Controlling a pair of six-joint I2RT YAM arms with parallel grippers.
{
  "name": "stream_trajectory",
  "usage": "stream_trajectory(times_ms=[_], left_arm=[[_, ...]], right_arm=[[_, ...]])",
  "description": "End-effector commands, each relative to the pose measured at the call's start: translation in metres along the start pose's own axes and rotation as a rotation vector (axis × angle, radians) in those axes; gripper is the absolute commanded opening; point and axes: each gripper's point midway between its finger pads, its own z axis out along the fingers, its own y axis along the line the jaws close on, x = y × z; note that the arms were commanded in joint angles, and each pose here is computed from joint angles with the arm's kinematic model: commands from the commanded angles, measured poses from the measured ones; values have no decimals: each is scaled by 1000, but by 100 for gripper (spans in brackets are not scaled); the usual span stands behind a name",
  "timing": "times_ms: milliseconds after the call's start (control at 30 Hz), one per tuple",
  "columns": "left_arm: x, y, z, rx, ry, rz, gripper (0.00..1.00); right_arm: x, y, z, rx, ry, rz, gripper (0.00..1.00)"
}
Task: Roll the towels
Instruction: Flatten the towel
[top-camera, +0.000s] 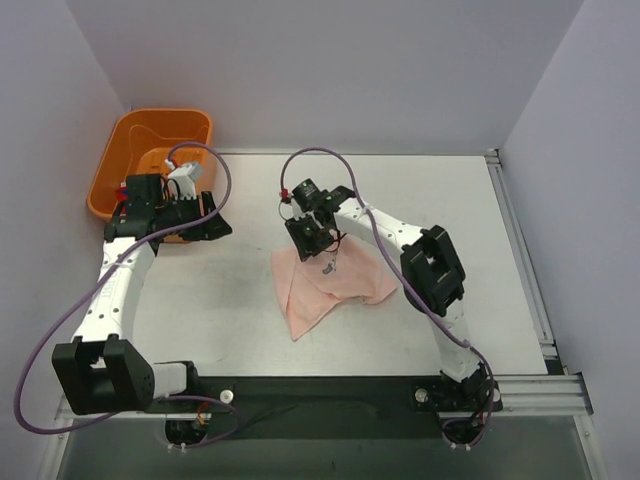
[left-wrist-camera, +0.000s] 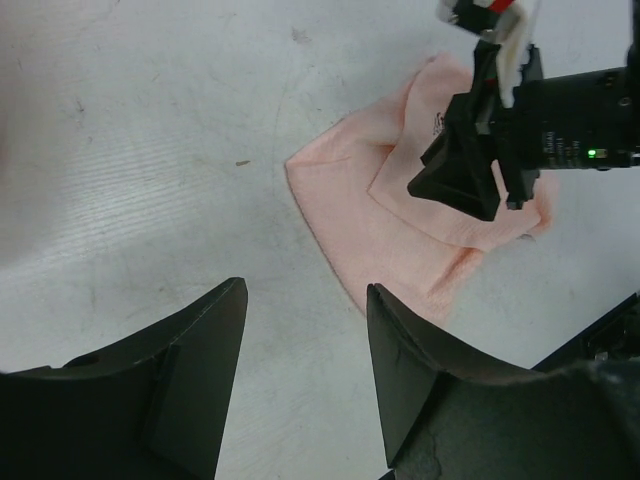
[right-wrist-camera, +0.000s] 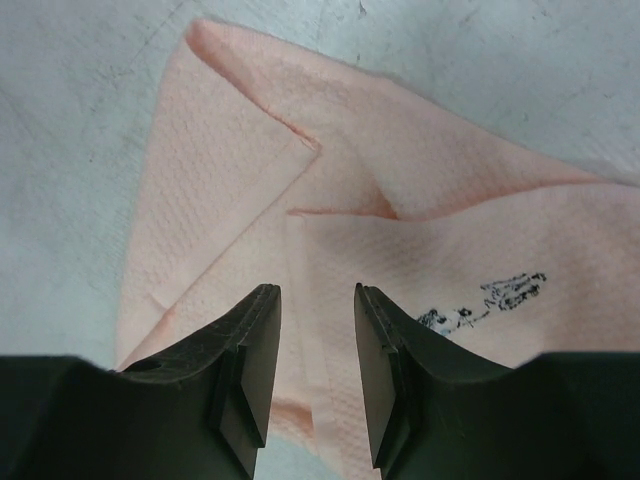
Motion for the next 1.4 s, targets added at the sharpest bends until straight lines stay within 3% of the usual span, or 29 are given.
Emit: stream_trajectory(times_ms=[0,400,500,567,733,1000,1200,1300,1367], left_arm=[[-1,-5,-13,3,-15,18,62],[13,5,-24,-51,-4,35,65],[15,9,-23,-57,0,55,66],[15,10,-23,-60,4,55,66],[17,12,-20,-60,16,56,66],[12,10,-10,-38,18,70,66],[17,-15,28,-15,74,153,67],[22,-27,56,-8,103,170,67],[18,-33,71,-9,97,181,67]], right_arm=[[-7,1,3,72,0,-16,36],[12,7,47,79,95,-40,39],[18,6,53,82,115,-41,35],[19,7,53,79,118,-33,22],[8,11,30,53,75,-30,1],[-18,12,-41,-88,-44,42,0],[-13,-16,-75,-228,-60,172,0],[-5,-26,-74,-286,-34,219,10],[3,-33,-63,-298,3,249,0]])
